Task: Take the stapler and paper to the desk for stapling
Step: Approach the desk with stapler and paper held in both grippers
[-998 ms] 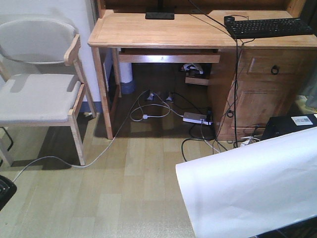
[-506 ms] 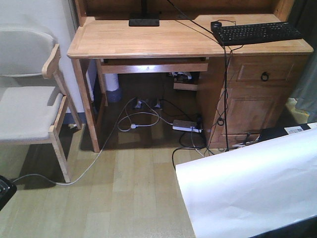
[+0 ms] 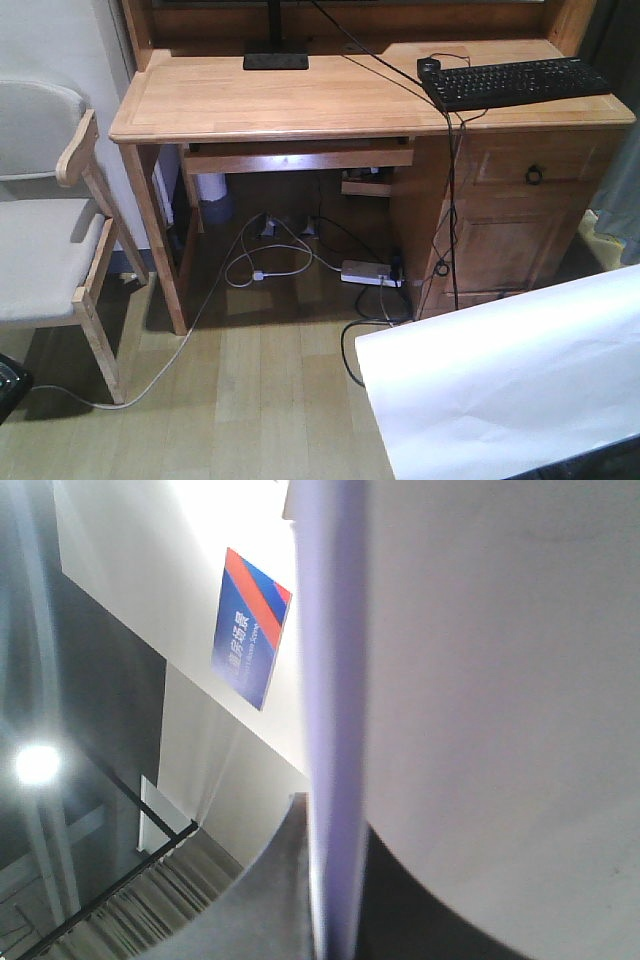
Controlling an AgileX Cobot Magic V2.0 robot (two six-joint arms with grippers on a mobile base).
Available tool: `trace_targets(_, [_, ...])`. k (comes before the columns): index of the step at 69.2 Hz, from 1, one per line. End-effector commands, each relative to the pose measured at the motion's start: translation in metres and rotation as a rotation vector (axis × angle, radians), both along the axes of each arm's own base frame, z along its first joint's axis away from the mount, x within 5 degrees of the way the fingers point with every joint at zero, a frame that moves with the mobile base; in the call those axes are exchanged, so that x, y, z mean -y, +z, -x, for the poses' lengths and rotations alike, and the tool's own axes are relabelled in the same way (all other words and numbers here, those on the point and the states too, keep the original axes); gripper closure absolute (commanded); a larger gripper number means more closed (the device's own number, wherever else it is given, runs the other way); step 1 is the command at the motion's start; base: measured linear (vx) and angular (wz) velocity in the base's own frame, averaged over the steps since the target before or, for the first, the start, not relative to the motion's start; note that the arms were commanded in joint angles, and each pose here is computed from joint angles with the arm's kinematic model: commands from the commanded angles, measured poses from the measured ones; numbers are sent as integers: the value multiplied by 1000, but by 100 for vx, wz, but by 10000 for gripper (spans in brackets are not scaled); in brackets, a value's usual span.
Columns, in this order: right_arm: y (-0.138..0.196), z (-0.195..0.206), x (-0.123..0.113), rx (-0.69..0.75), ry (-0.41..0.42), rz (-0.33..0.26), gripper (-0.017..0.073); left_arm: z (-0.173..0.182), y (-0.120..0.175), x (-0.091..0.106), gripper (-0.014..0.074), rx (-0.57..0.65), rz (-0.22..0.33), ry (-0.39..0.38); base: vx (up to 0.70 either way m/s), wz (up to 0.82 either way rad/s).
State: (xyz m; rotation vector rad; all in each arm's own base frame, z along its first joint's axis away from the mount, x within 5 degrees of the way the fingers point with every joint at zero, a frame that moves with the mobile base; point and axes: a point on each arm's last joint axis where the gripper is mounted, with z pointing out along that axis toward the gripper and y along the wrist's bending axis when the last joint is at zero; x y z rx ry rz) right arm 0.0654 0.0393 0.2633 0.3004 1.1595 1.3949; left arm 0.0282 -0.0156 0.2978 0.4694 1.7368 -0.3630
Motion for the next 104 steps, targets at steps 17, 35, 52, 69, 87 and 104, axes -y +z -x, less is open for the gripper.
trace_targets(17, [12,2,0,78,7,-18,561,0,20,0,600,122,75,-8,21,4])
trace_targets(35, [12,2,0,78,7,-18,561,0,20,0,600,122,75,-8,20,1])
trace_targets(52, [12,2,0,78,7,-18,561,0,20,0,600,122,75,-8,20,-1])
trace_targets(69, [12,2,0,78,7,-18,561,0,20,0,600,122,75,-8,20,-1])
trace_targets(87, [12,2,0,79,7,-19,561,0,20,0,600,122,75,-8,20,-2])
trace_targets(104, [12,2,0,79,7,-19,561,0,20,0,600,122,75,-8,19,0])
